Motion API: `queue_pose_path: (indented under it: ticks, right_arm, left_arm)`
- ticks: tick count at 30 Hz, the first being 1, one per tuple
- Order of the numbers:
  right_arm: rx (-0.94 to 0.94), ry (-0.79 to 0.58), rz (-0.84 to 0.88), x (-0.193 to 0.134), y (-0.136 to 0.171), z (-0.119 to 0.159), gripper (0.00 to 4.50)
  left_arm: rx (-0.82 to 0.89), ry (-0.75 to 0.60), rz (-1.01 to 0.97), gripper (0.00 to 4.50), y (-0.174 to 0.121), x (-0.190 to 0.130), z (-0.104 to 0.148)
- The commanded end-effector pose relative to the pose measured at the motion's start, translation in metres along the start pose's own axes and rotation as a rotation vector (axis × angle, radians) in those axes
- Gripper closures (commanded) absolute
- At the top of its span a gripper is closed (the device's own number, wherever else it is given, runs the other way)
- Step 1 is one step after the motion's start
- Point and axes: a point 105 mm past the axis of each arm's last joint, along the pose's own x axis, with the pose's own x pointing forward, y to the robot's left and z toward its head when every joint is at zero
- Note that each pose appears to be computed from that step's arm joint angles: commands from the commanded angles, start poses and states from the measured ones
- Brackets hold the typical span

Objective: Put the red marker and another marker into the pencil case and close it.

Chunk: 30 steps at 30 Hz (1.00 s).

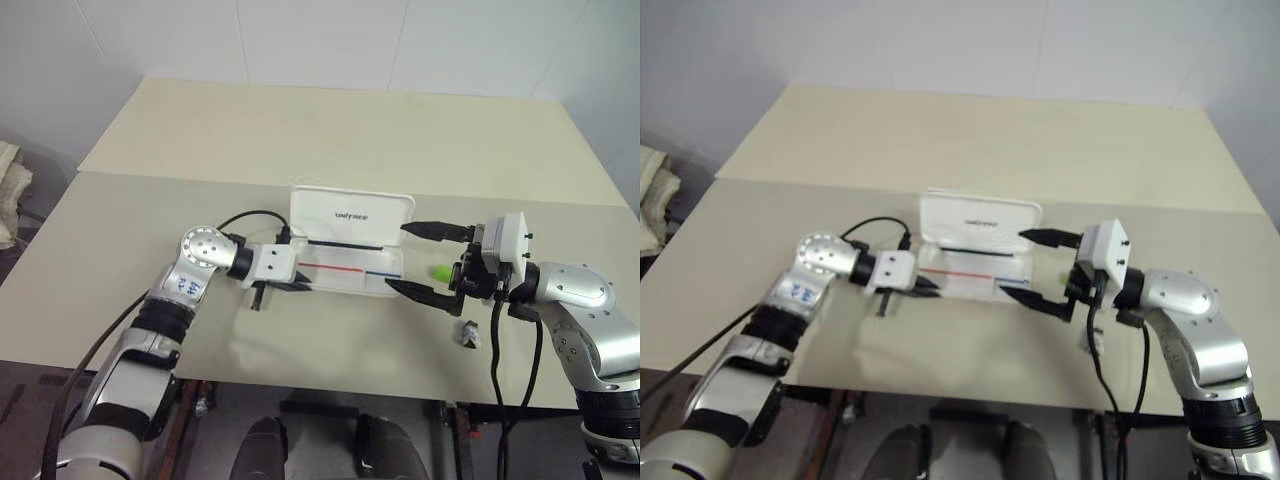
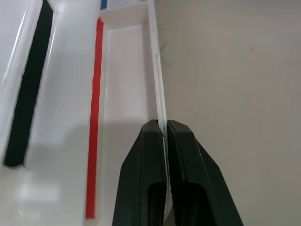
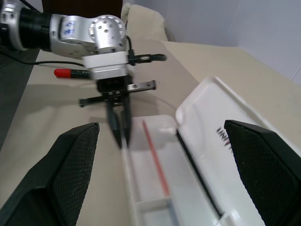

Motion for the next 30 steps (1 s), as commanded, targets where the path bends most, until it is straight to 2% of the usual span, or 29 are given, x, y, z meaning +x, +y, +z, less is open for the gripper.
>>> queue_pose_path:
  ticks: [1,7,17,18,24,28,30]
  right_arm:
    - [-0.021,-0.019,0.000,-0.002,0.000,0.008,0.00]
    - [-0.016,-0.022,0.003,-0.003,0.003,0.008,0.00]
    - [-0.009,-0.028,-0.008,-0.006,0.007,0.008,0.00]
    - [-0.009,-0.029,-0.009,-0.005,0.007,0.008,0.00]
    - [-0.007,-0.033,-0.008,-0.003,0.007,0.007,0.00]
    - [-0.003,-0.036,-0.004,0.000,0.006,0.005,0.00]
    - [0.002,-0.040,0.001,0.002,0.006,0.004,0.00]
  left_arm:
    - [0.023,-0.034,-0.022,4.50,-0.004,0.002,0.017]
    - [-0.012,-0.026,-0.025,4.50,-0.011,0.006,0.022]
    - [-0.176,-0.019,0.033,4.50,-0.010,0.017,0.017]
    - [-0.183,-0.018,0.027,3.89,-0.011,0.017,0.017]
    - [-0.185,-0.026,0.008,1.99,-0.015,0.017,0.020]
    - [-0.158,-0.037,-0.002,0.55,-0.019,0.012,0.024]
    - [-0.182,-0.052,0.004,0.03,-0.023,0.009,0.025]
